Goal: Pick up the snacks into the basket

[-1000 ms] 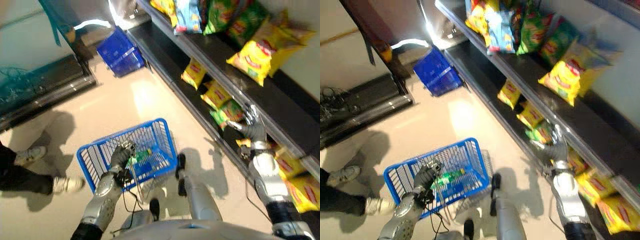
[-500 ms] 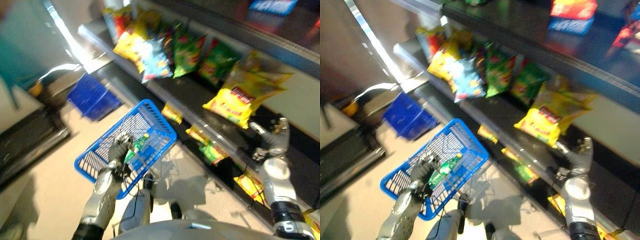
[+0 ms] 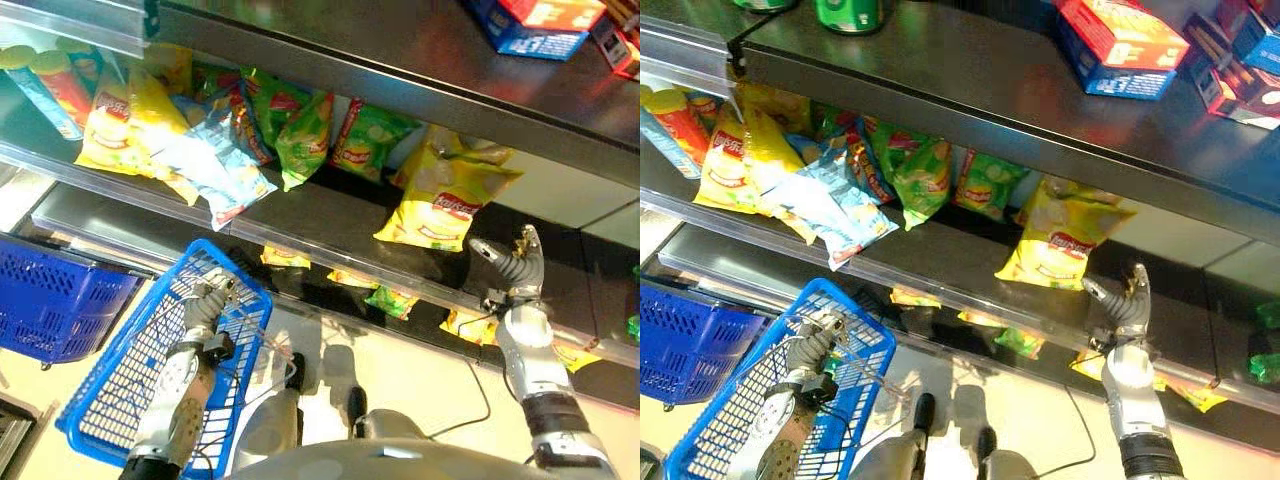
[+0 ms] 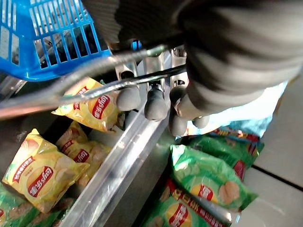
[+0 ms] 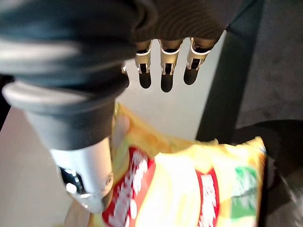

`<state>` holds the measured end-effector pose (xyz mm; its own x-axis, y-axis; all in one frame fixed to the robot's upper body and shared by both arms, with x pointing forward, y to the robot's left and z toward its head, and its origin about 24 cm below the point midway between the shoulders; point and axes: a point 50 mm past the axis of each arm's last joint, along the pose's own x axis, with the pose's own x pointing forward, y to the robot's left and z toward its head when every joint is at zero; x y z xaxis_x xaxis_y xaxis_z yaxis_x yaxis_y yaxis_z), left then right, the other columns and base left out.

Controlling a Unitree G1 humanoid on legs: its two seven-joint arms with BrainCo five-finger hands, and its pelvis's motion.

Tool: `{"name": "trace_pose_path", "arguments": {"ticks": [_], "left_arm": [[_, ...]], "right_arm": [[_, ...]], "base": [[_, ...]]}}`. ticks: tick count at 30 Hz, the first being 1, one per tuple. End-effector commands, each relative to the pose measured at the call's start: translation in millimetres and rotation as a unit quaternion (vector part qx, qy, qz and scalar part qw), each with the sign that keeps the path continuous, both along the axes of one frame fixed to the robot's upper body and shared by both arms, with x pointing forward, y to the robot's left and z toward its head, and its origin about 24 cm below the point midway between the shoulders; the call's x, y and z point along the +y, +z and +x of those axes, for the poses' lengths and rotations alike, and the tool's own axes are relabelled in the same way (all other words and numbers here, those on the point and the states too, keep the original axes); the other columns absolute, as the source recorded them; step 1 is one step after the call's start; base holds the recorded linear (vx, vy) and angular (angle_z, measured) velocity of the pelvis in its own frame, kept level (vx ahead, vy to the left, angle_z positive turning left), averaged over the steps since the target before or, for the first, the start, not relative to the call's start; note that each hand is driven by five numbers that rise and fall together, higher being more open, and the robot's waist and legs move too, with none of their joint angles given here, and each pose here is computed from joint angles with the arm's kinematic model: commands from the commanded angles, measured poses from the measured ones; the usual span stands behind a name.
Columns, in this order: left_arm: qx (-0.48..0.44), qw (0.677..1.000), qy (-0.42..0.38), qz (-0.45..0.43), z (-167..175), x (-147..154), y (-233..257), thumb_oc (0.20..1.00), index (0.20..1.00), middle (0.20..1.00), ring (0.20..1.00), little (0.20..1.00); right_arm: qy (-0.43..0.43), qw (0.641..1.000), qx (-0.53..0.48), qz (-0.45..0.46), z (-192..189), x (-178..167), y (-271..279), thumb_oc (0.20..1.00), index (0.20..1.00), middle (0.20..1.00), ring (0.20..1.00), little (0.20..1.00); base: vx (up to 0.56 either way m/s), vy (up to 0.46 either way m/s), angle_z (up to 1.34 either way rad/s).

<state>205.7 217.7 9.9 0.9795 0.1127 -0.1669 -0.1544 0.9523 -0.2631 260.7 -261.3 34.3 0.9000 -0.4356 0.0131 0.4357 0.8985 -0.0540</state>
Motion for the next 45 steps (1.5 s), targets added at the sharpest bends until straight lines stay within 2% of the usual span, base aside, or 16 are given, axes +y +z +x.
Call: {"name": "trace_pose_path", "arguments": {"ticks": [1,4,8,10,13,15,20,21,23,28,33,35,37,39,43,45], "left_arm": [[-0.251,0.965,-0.067,-0.026,22,-31,94,0.2,0.2,0.2,0.2,0.2],[-0.251,0.965,-0.07,-0.032,21,-32,96,0.2,0.2,0.2,0.2,0.2],[-0.253,0.962,-0.088,-0.046,22,-39,99,0.2,0.2,0.2,0.2,0.2],[-0.255,0.961,-0.097,-0.045,22,-40,101,0.2,0.2,0.2,0.2,0.2],[-0.258,0.959,-0.107,-0.052,22,-43,103,0.2,0.2,0.2,0.2,0.2],[-0.265,0.956,-0.116,-0.057,23,-46,108,0.2,0.2,0.2,0.2,0.2],[-0.273,0.952,-0.128,-0.06,26,-50,113,0.2,0.2,0.2,0.2,0.2],[-0.278,0.95,-0.131,-0.061,27,-52,115,0.2,0.2,0.2,0.2,0.2],[-0.281,0.948,-0.139,-0.063,28,-55,117,0.2,0.2,0.2,0.2,0.2],[-0.286,0.945,-0.149,-0.063,31,-59,120,0.2,0.2,0.2,0.2,0.2],[-0.286,0.946,-0.141,-0.063,33,-58,120,0.2,0.2,0.2,0.2,0.2],[-0.282,0.949,-0.126,-0.067,33,-55,118,0.2,0.2,0.2,0.2,0.2],[-0.276,0.952,-0.109,-0.074,33,-51,115,0.2,0.2,0.2,0.2,0.2],[-0.268,0.955,-0.104,-0.077,34,-51,111,0.2,0.2,0.2,0.2,0.2],[-0.27,0.956,-0.094,-0.068,35,-46,108,0.2,0.2,0.2,0.2,0.2],[-0.269,0.956,-0.092,-0.068,36,-44,107,0.2,0.2,0.2,0.2,0.2]], "right_arm": [[0.081,0.994,-0.063,0.048,34,18,31,1.0,1.0,1.0,1.0,1.0],[0.121,0.988,-0.062,0.076,46,33,34,1.0,1.0,1.0,1.0,1.0],[0.207,0.965,-0.068,0.149,66,73,42,1.0,1.0,1.0,1.0,1.0],[0.214,0.963,-0.06,0.153,75,78,45,1.0,1.0,1.0,1.0,1.0],[0.199,0.966,-0.05,0.158,89,77,49,1.0,1.0,1.0,1.0,1.0],[0.147,0.975,-0.03,0.164,113,67,59,1.0,1.0,1.0,1.0,1.0],[0.09,0.98,-0.011,0.176,133,51,76,1.0,1.0,1.0,1.0,1.0],[0.069,0.979,-0.011,0.19,136,46,79,0.511,0.511,0.511,0.511,0.511],[0.038,0.979,0.002,0.198,137,33,78,0.2,0.2,0.2,0.2,0.2],[0.006,0.98,0.002,0.198,137,18,86,0.2,0.2,0.2,0.2,0.2],[0.019,0.978,-0.02,0.205,137,27,86,0.2,0.2,0.2,0.2,0.2],[0.071,0.977,-0.066,0.19,130,47,88,0.2,0.2,0.2,0.2,0.2],[0.125,0.967,-0.109,0.193,107,67,79,0.2,0.2,0.2,0.2,0.2],[0.15,0.961,-0.128,0.195,78,70,64,0.2,0.2,0.2,0.2,0.2],[0.153,0.958,-0.181,0.164,30,54,60,0.2,0.2,0.2,0.2,0.2],[0.15,0.955,-0.19,0.168,23,52,59,0.2,0.2,0.2,0.2,0.2]], "base": [[-0.01,0.008,-0.11],[0.0,-0.02,0.08],[-0.04,-0.034,0.19],[-0.01,-0.035,0.26],[-0.02,-0.029,0.19],[-0.03,-0.02,0.13],[-0.02,-0.004,0.08],[-0.01,0.007,0.13],[-0.01,0.0,0.16],[0.0,0.006,0.14],[0.0,0.019,0.07],[-0.01,0.063,0.08],[-0.01,0.1,0.04],[0.0,0.117,-0.07],[-0.01,0.13,-0.14],[-0.05,0.083,-0.63]]}}
